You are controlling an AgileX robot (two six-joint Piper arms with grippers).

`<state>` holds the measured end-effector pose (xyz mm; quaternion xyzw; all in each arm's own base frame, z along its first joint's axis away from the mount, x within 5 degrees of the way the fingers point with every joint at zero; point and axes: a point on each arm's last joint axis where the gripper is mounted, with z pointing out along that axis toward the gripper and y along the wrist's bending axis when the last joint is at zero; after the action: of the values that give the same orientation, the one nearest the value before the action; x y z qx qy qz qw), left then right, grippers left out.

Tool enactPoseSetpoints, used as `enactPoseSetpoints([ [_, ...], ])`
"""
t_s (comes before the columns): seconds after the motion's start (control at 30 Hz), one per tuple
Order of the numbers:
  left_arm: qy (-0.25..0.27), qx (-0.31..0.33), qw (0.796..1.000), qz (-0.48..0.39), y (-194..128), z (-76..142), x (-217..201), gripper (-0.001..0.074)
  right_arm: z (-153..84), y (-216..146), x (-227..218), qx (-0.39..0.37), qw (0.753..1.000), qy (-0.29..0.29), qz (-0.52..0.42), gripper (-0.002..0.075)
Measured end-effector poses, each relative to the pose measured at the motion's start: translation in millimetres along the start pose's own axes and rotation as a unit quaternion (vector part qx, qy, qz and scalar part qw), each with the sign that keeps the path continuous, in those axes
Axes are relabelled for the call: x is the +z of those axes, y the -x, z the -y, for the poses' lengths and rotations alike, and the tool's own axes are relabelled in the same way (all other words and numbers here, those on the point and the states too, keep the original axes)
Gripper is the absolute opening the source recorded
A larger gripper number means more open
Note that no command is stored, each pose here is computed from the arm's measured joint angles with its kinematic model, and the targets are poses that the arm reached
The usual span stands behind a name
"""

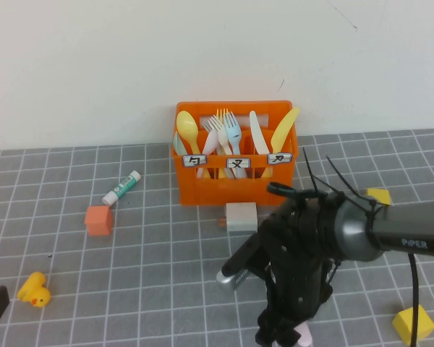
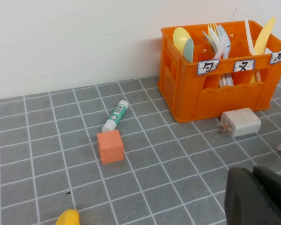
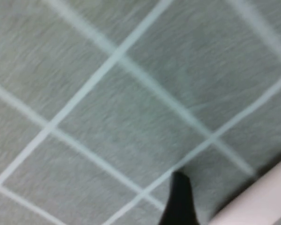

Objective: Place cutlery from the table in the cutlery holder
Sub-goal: Pick up the fork

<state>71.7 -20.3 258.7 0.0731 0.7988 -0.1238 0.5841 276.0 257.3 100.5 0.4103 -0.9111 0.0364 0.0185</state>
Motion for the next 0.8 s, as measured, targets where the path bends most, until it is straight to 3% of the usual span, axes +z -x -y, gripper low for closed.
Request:
enactPoseSetpoints([
  [0.8,0.001,0.001,1.0,0.0,0.1,-0.1,0.0,0.0,-8.3,-16.1,4.7,0.014,0.996,0.034,0.084,0.0493],
])
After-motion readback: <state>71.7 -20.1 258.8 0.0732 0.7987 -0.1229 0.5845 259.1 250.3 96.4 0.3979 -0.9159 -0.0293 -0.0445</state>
